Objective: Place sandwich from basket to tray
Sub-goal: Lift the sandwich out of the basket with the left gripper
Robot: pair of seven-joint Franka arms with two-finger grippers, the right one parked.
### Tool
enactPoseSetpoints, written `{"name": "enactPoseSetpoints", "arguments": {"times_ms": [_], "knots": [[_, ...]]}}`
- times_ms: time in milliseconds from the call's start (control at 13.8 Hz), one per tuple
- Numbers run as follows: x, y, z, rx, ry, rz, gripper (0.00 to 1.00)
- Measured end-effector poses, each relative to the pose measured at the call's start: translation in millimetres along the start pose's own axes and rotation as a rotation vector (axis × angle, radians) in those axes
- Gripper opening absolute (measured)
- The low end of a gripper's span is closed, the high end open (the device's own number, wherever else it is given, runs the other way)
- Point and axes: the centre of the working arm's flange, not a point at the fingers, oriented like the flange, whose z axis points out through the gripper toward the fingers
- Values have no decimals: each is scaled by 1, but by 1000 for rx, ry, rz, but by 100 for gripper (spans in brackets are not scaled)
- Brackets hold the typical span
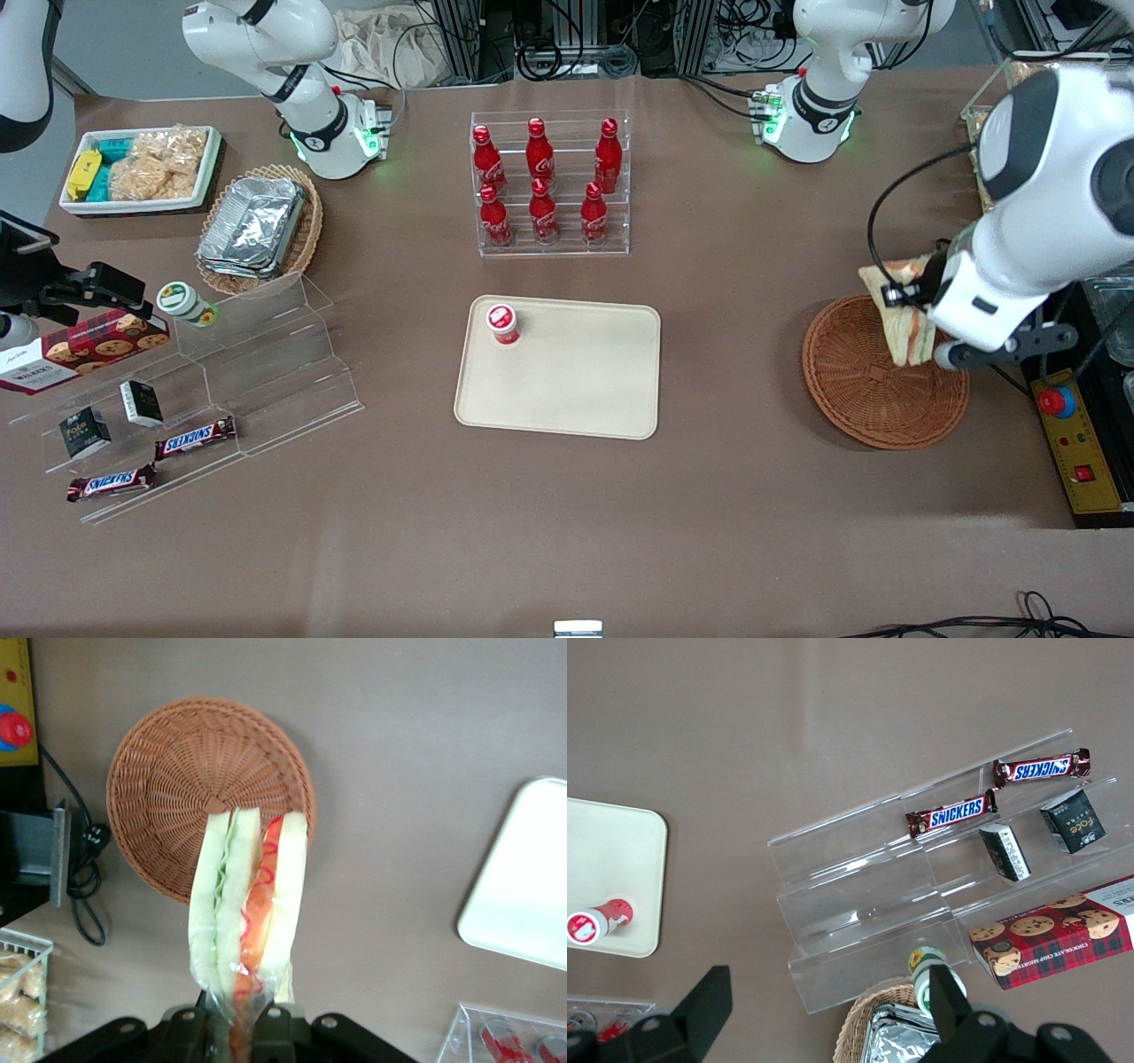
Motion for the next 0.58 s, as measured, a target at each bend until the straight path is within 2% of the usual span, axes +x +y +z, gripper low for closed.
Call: {"name": "enactPoseSetpoints", "arguments": {"times_ms": [289, 578], "knots": [[-55, 72, -58, -5, 35, -1, 15], [-114, 164, -60, 2, 49, -51, 15]]}}
